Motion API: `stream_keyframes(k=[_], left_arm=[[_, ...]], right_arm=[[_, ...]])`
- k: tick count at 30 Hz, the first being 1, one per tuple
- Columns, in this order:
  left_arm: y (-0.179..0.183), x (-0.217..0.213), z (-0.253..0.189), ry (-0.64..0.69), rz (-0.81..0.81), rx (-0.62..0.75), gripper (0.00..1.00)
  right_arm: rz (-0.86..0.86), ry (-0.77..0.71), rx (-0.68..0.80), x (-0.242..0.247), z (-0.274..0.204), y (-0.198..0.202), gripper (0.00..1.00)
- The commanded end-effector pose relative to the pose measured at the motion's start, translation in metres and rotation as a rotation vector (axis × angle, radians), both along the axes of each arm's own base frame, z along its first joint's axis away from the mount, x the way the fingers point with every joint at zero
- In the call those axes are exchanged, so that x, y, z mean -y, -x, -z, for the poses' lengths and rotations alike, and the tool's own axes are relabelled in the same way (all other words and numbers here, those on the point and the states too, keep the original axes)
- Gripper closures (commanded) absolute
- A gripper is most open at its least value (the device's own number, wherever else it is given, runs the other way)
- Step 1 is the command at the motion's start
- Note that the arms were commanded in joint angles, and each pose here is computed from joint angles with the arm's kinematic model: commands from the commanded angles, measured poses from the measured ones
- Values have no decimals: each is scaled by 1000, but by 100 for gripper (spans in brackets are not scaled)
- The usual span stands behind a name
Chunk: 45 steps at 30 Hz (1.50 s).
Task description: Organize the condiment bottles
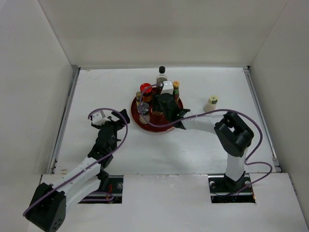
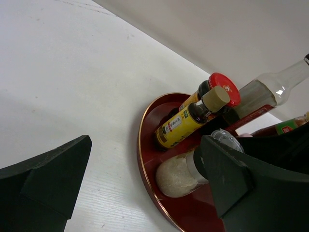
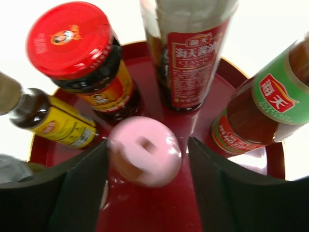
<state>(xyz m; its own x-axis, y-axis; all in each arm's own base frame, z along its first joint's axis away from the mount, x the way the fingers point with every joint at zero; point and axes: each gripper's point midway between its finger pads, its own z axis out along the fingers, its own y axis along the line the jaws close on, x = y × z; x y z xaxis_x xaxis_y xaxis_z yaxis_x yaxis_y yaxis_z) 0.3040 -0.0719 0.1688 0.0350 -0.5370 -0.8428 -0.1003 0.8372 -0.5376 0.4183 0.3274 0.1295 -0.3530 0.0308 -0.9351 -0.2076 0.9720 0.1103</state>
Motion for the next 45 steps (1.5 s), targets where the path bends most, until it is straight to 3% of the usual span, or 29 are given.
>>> stream_keyframes(k=[1, 8, 15, 18, 23, 26, 34, 38, 45], left_arm=[[0, 0, -17, 35, 4, 58, 0], [0, 1, -15, 33, 4, 51, 0], [1, 1, -17, 38, 6, 58, 0], [-1, 2, -14, 32, 9, 43, 0], [-1, 5, -13, 33, 15, 42, 0], [-1, 6, -13, 31, 18, 38, 0], [-2, 9, -14, 31, 29, 38, 0], [-1, 6, -14, 34, 18, 43, 0], [-2, 6, -11, 29, 14, 35, 0]], right_arm=[[-1, -72, 83, -11, -36, -13, 26], [3, -97, 98, 2, -65, 1, 16], [49, -182, 138, 57, -110, 45, 14], [197, -188, 139, 123, -98, 43, 13], [490, -103, 92, 237, -65, 27, 1], [611, -65, 64, 286, -54, 16, 0], [611, -68, -16, 299, -26, -22, 0], [595, -83, -37, 296, -17, -32, 10], [612, -80, -43, 298, -13, -35, 46]])
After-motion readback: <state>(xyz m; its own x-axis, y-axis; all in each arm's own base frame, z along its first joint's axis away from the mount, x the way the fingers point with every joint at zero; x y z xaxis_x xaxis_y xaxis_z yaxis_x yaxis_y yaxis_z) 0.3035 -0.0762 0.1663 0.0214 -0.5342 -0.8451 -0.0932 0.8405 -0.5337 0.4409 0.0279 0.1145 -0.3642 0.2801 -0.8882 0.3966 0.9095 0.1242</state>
